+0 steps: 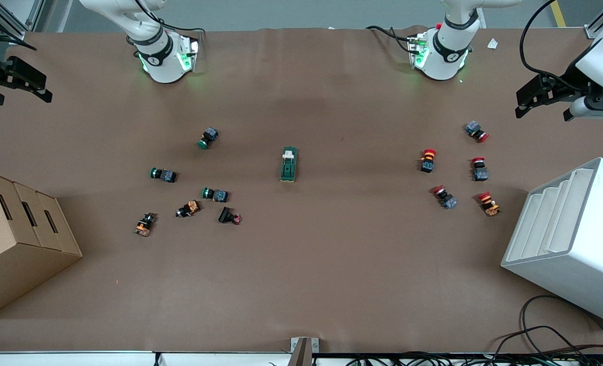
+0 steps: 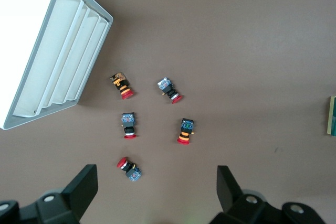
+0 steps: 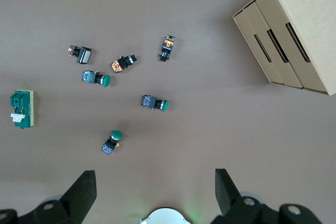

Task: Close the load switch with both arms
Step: 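Move the left gripper over the green load switch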

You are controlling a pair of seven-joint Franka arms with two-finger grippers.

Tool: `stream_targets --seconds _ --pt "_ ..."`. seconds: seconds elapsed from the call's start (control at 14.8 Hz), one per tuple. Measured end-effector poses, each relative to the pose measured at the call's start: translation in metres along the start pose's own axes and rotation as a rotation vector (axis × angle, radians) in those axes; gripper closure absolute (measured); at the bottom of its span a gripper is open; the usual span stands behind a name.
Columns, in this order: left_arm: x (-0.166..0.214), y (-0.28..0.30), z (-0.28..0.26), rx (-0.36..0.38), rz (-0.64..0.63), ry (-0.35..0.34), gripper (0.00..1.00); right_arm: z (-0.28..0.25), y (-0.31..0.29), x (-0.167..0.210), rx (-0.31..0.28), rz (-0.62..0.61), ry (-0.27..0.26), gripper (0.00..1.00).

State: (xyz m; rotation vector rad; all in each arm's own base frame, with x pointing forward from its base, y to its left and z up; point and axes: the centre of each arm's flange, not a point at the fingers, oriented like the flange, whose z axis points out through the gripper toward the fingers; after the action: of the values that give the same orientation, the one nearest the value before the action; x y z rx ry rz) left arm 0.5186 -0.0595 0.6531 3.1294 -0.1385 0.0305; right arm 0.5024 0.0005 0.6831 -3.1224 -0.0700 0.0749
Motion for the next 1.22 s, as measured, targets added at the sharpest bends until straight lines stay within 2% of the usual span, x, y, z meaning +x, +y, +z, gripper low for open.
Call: stream_targets --seconds 0.34,0.54,0.74,1.02,1.22 --pt "0.000 0.002 -0.001 0.000 0.003 0.001 0.00 0.000 -0.003 0.000 0.001 -0.005 0.002 0.00" --pt "0.006 0.030 0.005 -0.021 0.052 0.013 0.00 -0.003 -0.005 0.000 0.000 -0.009 0.009 0.00" --pt "0.016 0.101 0.028 -0.039 0.074 0.014 0.00 -0.002 -0.006 0.001 0.001 -0.012 0.007 0.00" --pt "0.014 0.225 0.079 -0.083 -0.005 0.066 0.00 0.004 -0.008 0.009 0.001 -0.016 0.009 0.00" --pt "-0.009 0.301 0.124 -0.023 -0.057 0.099 0.00 0.030 -0.004 0.031 0.003 -0.009 -0.020 0.00"
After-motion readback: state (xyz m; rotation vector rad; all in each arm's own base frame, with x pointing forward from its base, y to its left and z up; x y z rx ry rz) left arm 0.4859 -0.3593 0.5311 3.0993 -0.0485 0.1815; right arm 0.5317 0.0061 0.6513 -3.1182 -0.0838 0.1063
